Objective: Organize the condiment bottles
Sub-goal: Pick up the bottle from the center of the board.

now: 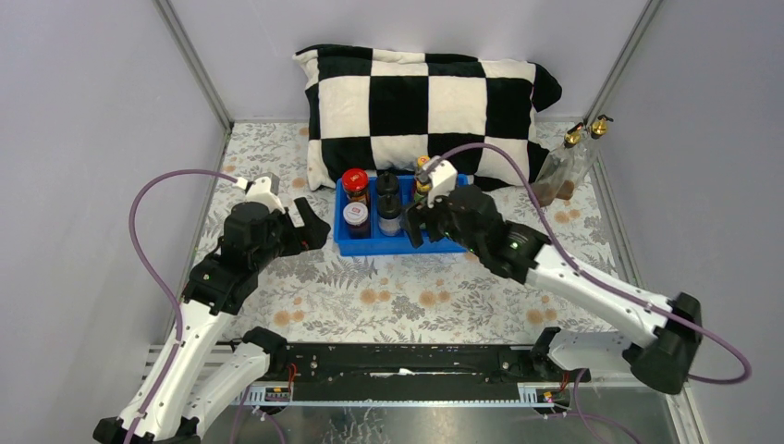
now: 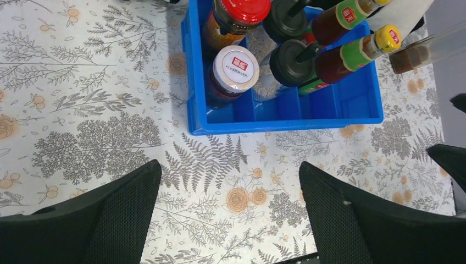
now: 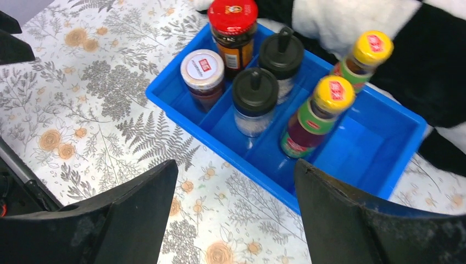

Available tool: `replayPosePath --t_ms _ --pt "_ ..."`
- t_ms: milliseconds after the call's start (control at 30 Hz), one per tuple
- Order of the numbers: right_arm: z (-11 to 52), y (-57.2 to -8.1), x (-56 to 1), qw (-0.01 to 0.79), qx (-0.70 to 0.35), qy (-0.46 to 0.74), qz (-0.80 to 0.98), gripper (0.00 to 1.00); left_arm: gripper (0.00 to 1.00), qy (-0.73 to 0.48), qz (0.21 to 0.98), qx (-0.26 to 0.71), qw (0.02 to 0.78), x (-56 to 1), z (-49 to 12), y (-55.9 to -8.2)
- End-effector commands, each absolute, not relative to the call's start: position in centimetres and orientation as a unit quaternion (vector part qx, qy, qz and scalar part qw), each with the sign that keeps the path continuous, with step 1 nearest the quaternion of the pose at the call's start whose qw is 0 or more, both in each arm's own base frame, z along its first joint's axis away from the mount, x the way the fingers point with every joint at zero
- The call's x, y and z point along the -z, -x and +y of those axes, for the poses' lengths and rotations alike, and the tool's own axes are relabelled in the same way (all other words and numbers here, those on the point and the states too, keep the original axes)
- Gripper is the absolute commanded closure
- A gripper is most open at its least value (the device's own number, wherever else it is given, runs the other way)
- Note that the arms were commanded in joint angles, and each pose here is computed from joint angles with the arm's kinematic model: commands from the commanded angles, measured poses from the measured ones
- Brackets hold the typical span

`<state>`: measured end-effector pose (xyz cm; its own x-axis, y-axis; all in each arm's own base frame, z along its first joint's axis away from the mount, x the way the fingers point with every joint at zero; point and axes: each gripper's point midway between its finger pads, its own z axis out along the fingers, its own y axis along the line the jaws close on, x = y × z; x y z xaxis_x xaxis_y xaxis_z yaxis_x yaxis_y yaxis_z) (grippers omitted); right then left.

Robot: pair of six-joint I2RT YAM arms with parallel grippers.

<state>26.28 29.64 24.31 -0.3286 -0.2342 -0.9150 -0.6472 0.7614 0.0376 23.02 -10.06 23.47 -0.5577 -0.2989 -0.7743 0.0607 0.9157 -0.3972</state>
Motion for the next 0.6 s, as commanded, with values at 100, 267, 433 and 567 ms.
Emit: replayPosePath --t_ms 100,267,433,567 --pt "23.6 -24.6 -24.7 0.535 -0.16 0.219 0.8 0.14 0.01 0.05 0.849 0.215 0.481 -24.0 -10.9 -23.7" --pt "20.9 -23.9 -25.0 0.551 -0.146 0.18 0.802 0.11 0.01 0.042 0.849 0.23 0.475 -23.4 -11.8 -24.2" --pt "19.4 -24.0 -24.7 0.556 -0.124 0.154 0.807 0.09 0.01 0.036 0.834 0.251 0.49 -23.7 -12.6 -25.0" --pt "18.2 -24.5 -24.4 0.561 -0.102 0.131 0.811 0.06 0.01 0.026 0.824 0.269 0.499 -24.6 -13.4 -25.5"
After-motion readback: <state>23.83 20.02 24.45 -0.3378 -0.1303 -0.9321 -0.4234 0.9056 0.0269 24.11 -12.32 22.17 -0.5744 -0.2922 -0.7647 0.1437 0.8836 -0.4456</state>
